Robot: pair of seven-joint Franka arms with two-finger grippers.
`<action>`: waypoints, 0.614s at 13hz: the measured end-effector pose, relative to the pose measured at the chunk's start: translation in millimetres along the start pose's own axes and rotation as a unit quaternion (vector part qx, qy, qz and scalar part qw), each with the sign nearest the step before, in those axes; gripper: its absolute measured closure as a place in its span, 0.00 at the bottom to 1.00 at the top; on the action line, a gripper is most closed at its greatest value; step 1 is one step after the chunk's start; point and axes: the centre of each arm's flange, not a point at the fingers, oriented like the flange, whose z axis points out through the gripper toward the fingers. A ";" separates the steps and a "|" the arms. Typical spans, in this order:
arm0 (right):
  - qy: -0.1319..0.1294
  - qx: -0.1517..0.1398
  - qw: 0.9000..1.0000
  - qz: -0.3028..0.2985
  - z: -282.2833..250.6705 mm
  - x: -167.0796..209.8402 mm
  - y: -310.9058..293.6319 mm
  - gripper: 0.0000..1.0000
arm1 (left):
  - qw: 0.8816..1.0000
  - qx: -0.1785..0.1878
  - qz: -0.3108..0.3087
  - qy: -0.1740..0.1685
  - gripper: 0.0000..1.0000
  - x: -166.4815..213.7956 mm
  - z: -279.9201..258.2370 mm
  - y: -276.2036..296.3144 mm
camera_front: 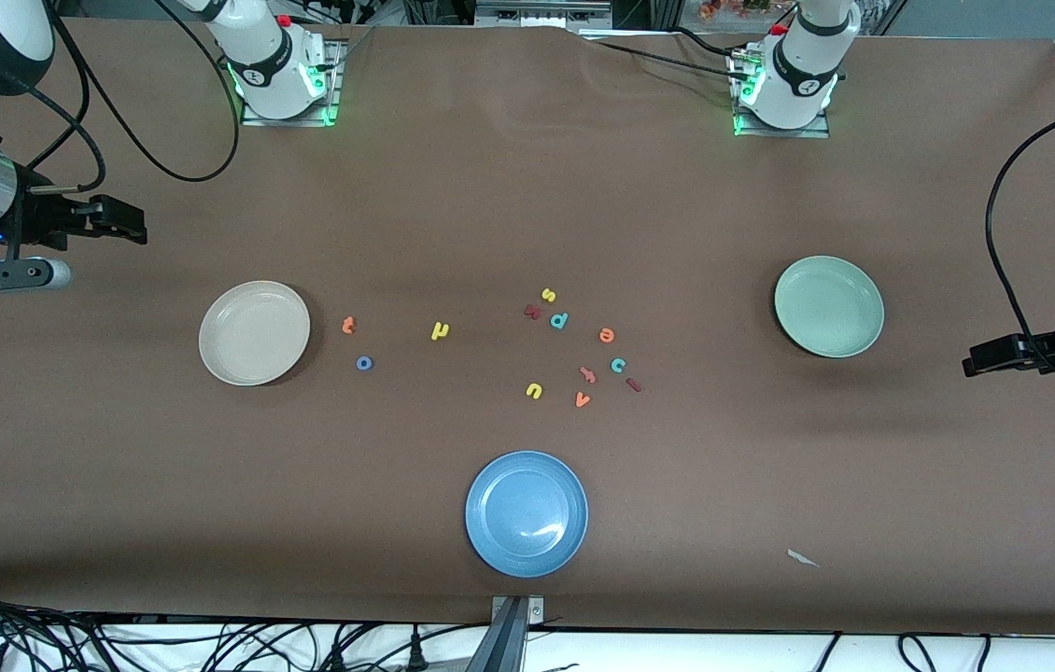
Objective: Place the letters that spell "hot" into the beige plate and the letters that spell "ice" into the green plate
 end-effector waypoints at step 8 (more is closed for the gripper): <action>0.000 0.006 1.000 -0.001 0.0 0.1 -1.6 0.00 | 1.000 0.000 0.000 0.000 0.00 0.0 0.0 -0.4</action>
